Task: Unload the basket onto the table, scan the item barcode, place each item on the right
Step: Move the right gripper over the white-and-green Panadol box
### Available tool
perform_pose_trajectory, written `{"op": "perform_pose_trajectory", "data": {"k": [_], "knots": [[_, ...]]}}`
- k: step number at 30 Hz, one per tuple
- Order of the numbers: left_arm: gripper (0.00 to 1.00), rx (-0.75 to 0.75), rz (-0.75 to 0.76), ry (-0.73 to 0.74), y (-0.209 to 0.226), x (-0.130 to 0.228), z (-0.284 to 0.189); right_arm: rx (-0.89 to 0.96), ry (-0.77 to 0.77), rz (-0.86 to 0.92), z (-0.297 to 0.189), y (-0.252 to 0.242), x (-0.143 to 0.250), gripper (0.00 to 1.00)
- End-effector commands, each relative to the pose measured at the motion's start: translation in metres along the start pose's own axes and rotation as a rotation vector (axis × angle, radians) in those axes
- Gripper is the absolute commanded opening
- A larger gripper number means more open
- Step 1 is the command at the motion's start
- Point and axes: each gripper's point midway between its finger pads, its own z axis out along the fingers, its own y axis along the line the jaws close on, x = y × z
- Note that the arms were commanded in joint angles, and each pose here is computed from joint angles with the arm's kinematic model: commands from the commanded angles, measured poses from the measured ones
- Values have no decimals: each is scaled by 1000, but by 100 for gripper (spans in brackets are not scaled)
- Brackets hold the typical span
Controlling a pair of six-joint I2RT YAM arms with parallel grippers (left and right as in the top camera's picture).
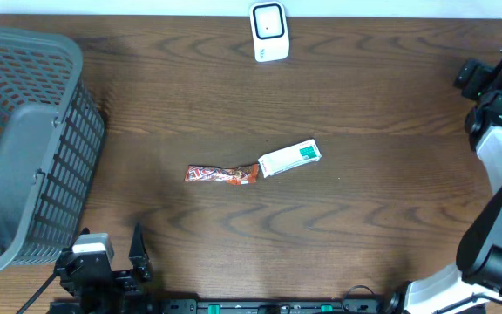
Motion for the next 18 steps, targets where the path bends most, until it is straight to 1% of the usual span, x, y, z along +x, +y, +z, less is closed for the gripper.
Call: {"op": "perform_pose_trajectory", "data": {"k": [1, 5, 7, 12, 15, 18], "knots": [[84, 9, 1, -7, -2, -1, -1, 18, 0, -17, 7, -3, 5, 99], [84, 9, 1, -7, -2, -1, -1, 11, -19, -15, 8, -1, 0, 99], [84, 9, 1, -7, -2, -1, -1, -16, -5, -19, 7, 4, 4, 99], [84, 9, 1, -7, -2, -1, -1, -137, 127, -42, 2, 34, 37, 99], [84, 9, 1, -7, -2, -1, -1, -244, 213, -48, -7, 61, 58, 99], [84, 9, 1, -7, -2, -1, -1, -372, 342, 67, -24, 97, 83, 99]]}}
